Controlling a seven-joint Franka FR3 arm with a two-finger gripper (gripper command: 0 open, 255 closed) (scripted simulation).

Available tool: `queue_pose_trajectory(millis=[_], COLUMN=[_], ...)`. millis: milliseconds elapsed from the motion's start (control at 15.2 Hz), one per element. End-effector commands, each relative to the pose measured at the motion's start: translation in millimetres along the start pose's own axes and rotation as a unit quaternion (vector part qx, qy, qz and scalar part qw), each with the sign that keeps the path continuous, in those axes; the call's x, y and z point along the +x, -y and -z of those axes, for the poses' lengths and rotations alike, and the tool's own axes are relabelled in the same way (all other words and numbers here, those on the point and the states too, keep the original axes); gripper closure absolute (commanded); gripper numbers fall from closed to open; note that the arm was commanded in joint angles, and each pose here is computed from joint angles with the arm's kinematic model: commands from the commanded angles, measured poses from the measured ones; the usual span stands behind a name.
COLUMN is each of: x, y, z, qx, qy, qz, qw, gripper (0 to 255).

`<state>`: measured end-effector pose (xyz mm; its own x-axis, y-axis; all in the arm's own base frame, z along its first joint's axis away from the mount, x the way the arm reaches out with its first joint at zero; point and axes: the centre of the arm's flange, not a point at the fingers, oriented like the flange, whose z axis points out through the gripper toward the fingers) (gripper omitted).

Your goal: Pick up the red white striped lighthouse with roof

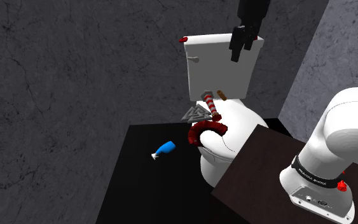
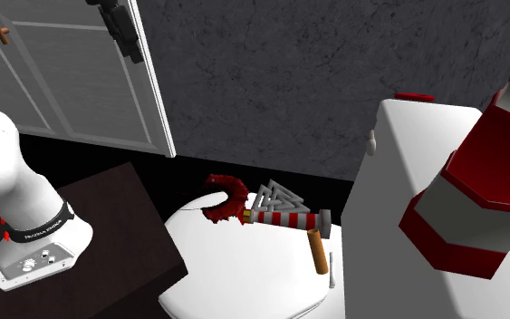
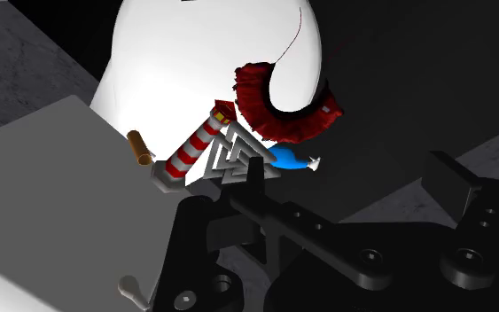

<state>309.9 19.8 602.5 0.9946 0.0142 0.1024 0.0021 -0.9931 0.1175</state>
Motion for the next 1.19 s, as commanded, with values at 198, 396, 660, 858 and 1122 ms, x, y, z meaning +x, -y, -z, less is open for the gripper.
queue_pose_trajectory(millis=[198,396,660,858,1122], x=[19,37,59,75,95], y=[-13,-27,-46,-61,-83], z=[-33,-66,-111,-144,-189], qx=[0.003,0.006,0.011,0.014,0.018], qy=[0.002,0.003,0.005,0.007,0.009], qz=[-0.025,-0.05,-0.083,-0.107,-0.14], qw=[0.9997,0.9987,0.9965,0.9941,0.9899], gripper=[0,0,0,0,0])
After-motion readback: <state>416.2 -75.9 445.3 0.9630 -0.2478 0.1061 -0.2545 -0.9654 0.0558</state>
